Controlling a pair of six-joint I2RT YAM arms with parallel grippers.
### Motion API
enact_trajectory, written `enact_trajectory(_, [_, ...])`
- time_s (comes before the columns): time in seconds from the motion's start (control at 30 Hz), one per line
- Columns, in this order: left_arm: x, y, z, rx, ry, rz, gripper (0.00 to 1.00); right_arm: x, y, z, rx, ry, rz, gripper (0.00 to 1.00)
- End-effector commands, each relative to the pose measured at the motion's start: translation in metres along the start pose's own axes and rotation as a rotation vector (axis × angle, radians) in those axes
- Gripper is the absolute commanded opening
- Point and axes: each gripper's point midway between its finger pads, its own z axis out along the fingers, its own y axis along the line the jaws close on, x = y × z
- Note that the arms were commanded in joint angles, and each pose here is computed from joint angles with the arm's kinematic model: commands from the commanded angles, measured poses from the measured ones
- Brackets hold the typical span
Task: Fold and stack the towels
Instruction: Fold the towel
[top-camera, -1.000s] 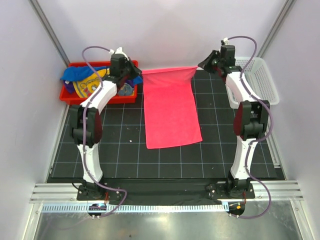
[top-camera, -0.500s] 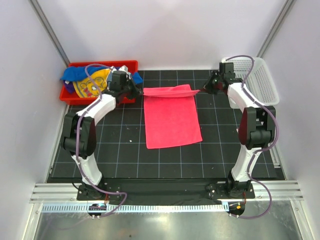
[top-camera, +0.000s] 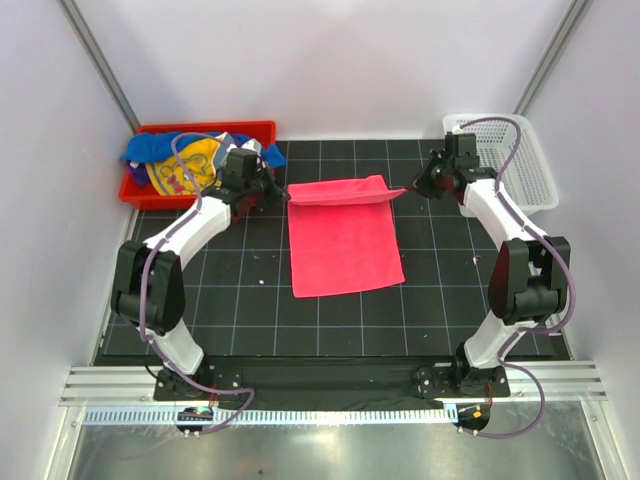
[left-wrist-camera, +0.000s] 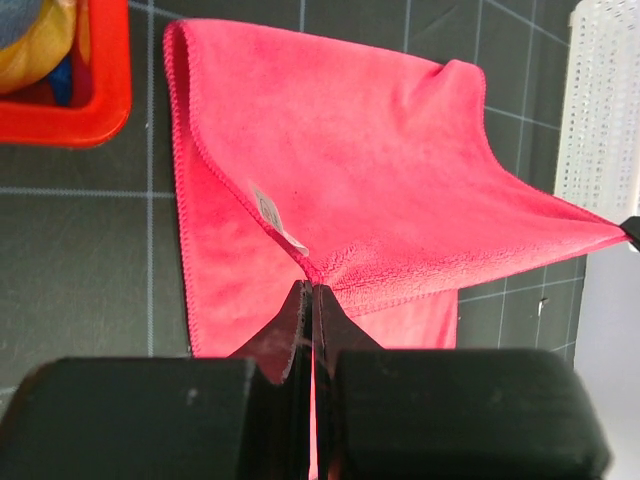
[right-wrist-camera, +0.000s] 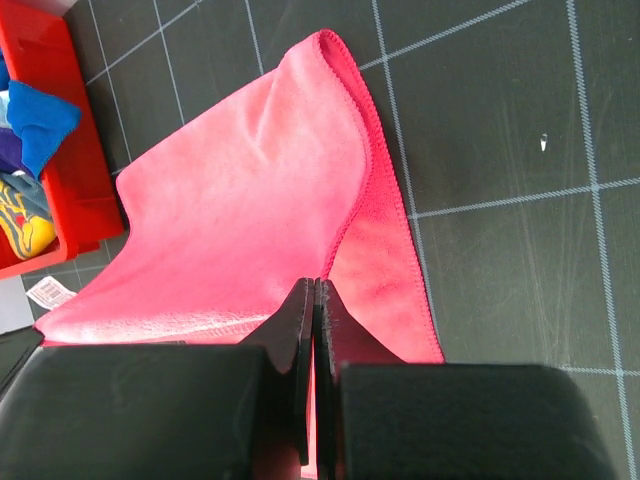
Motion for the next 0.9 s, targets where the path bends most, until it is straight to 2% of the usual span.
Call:
enact_trajectory(0.0, [-0.02, -0.013, -0.014, -0.007, -0.044, 0.013, 0.0, -0.028, 0.026, -0.018, -0.053, -0.076, -0.022, 0.01])
enact_trajectory(0.07, [-0.033, -0.019, -0.016, -0.008, -0.074, 0.024, 0.0, -0.041, 0.035, -0.02, -0.067, -0.104, -0.025, 0.01])
enact_trajectory(0.17, [-0.06, -0.031, -0.02, -0.026, -0.117, 0.056, 0.0, -0.081, 0.066, -0.03, -0.124, -0.183, -0.043, 0.01])
enact_trajectory(0.37, [-0.097, -0.052, -0.03, -0.039, -0.16, 0.105, 0.0, -0.119, 0.094, -0.041, -0.152, -0.238, -0.064, 0.01])
enact_trajectory(0.63, [-0.095, -0.045, -0.029, -0.067, -0.149, 0.101, 0.0, -0.115, 0.086, -0.045, -0.112, -0.227, -0.086, 0.01])
enact_trajectory(0.87, [-0.07, -0.031, -0.029, -0.074, -0.089, 0.084, 0.0, -0.081, 0.059, -0.041, -0.06, -0.166, -0.067, 0.01])
